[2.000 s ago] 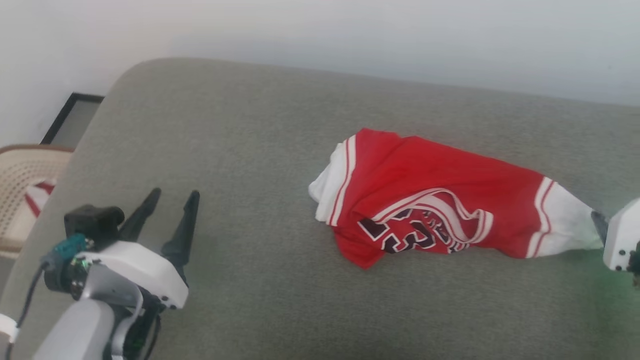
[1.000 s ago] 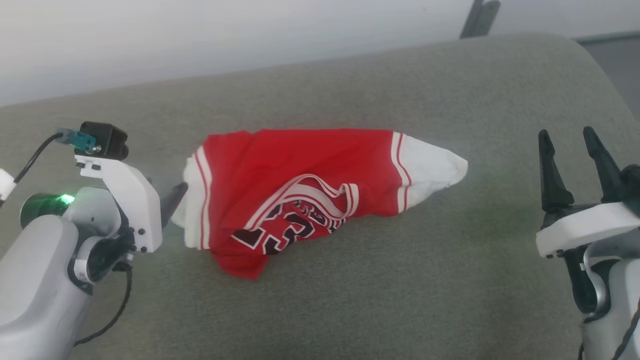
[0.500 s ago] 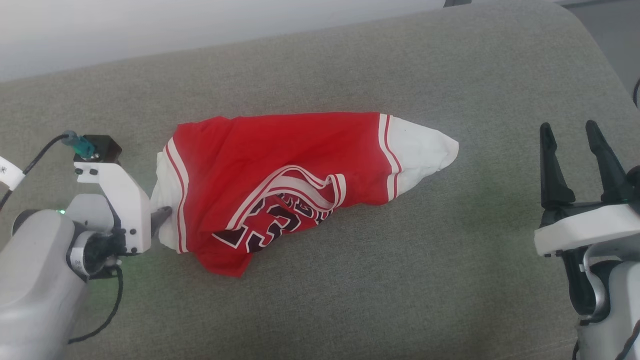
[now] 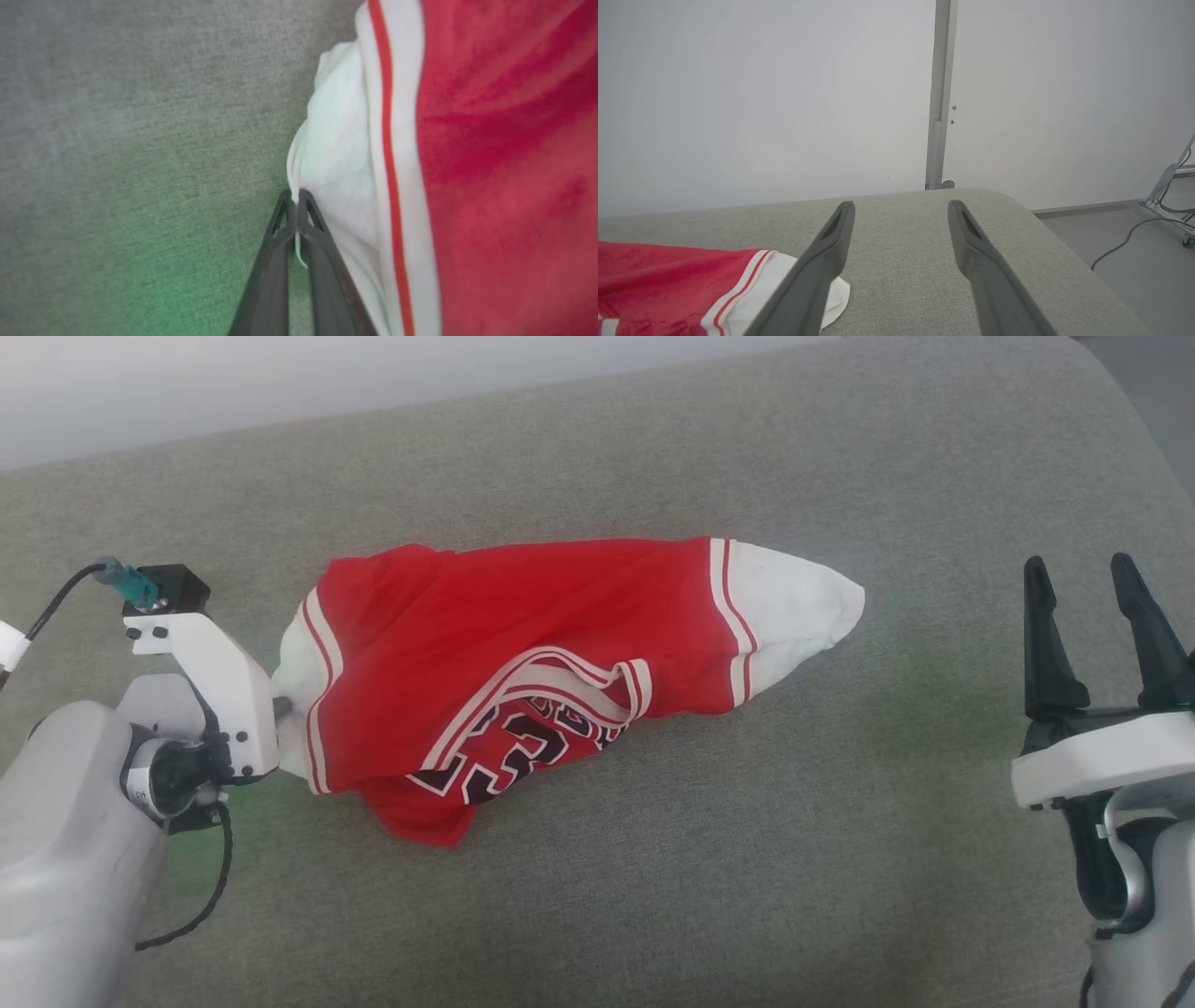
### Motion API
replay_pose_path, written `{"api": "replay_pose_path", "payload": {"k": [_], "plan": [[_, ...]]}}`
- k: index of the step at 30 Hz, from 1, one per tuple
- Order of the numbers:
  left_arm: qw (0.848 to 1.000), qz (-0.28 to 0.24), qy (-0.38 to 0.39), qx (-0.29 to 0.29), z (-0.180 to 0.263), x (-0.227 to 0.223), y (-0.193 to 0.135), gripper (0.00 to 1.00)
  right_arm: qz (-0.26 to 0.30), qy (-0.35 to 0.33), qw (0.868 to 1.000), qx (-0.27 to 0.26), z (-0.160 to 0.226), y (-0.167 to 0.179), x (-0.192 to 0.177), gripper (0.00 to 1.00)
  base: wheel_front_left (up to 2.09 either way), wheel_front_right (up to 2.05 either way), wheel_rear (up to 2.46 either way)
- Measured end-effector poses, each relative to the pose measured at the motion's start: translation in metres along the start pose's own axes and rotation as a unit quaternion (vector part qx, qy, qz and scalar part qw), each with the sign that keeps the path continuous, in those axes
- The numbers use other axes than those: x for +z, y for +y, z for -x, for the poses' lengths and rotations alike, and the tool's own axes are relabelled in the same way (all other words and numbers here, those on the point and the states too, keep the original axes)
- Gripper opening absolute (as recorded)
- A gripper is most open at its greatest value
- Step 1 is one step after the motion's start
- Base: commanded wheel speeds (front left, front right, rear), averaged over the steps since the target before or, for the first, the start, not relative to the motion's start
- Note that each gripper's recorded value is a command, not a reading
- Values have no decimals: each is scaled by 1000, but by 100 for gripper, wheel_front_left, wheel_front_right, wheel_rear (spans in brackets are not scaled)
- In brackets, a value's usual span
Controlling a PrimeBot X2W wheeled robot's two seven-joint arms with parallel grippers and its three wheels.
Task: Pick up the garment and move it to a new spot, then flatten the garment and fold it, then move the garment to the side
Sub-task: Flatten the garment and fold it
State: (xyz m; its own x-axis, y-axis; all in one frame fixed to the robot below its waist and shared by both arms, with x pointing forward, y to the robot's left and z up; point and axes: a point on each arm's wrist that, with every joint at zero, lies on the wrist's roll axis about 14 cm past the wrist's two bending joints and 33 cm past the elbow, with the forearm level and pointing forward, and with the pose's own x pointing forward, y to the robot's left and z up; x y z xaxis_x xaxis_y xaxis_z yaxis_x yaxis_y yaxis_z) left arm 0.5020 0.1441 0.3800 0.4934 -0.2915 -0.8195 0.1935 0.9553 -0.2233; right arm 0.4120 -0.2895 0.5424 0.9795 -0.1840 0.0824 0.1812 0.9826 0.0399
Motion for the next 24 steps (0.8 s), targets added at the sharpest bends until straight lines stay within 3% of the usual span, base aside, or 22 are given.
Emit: {"api": "replay_pose_path", "payload": {"k": [15, 24], "plan": [[995, 1, -89, 38, 67, 27, 35, 0, -6, -2, 1000, 25, -5, 20, 5, 100, 0, 0, 0], [990, 36, -77, 113, 114, -1, 74, 0, -11, 0, 999, 39, -2, 31, 7, 100, 0, 0, 0]]}}
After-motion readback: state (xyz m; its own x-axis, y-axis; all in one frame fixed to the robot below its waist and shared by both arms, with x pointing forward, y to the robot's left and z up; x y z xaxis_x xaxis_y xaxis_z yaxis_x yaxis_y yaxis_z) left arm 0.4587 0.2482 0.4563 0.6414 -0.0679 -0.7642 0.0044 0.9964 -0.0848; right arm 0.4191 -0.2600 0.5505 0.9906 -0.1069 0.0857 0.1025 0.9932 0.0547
